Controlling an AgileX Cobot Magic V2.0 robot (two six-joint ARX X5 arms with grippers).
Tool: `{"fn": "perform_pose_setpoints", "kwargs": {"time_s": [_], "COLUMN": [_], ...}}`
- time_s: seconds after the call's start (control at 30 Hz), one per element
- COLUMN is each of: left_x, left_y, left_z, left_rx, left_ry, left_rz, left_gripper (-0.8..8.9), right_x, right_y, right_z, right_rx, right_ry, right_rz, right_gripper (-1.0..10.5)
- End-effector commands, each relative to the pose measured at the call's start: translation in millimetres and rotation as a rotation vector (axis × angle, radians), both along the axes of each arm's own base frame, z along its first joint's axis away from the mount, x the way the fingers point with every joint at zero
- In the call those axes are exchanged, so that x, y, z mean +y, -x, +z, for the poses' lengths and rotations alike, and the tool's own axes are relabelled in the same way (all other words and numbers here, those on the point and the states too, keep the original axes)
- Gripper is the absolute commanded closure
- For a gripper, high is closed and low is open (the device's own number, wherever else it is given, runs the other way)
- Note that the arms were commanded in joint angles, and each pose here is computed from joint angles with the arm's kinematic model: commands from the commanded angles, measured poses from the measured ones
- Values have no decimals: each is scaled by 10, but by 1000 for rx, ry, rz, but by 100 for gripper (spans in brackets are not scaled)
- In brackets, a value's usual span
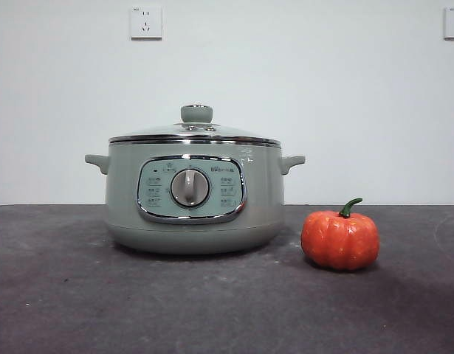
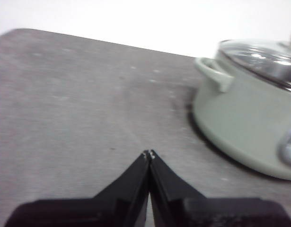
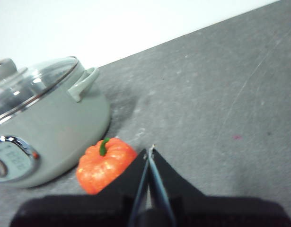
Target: Pick up the pumpkin,open the lid,put the pumpkin in the pot,close the lid
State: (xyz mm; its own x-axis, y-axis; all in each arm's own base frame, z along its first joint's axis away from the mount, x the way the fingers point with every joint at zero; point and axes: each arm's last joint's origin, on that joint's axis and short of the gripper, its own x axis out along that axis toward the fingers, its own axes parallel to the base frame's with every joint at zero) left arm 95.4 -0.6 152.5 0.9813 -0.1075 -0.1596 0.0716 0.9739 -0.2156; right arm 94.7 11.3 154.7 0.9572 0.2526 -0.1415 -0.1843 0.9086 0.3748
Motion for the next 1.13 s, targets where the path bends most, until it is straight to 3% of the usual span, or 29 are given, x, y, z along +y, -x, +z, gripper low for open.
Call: {"fn": "perform_pose_setpoints", "kwargs": {"time_s": [0.03,0.2,0.43,0.6,0.9,1.13], "left_x": [-11,-18,-25,-44,-104,-138], "left_y": [-1,27,141,248,233,141], "left_z": [-20,110,446,764,1261,1585], "left_rx": [7,4,-17,-35,76,151], "left_ry": [45,152,151,141,33,-35], "left_rz": [-38,-45,-55,-110,-356,-538], "left_gripper": [821,821,821,821,821,822], "right_x": [5,2,6,25,72,106], "right_y": [11,54,66,34,-42,-60], "right_z": [83,316,692,987,1524,1810], "right_rx": [-9,-60,-79,10,169,285], "right_ry": [-79,-91,-87,2,163,241], "right_rz": [5,6,22,92,299,447], "right_gripper": [958,959,958,958,958,958]}}
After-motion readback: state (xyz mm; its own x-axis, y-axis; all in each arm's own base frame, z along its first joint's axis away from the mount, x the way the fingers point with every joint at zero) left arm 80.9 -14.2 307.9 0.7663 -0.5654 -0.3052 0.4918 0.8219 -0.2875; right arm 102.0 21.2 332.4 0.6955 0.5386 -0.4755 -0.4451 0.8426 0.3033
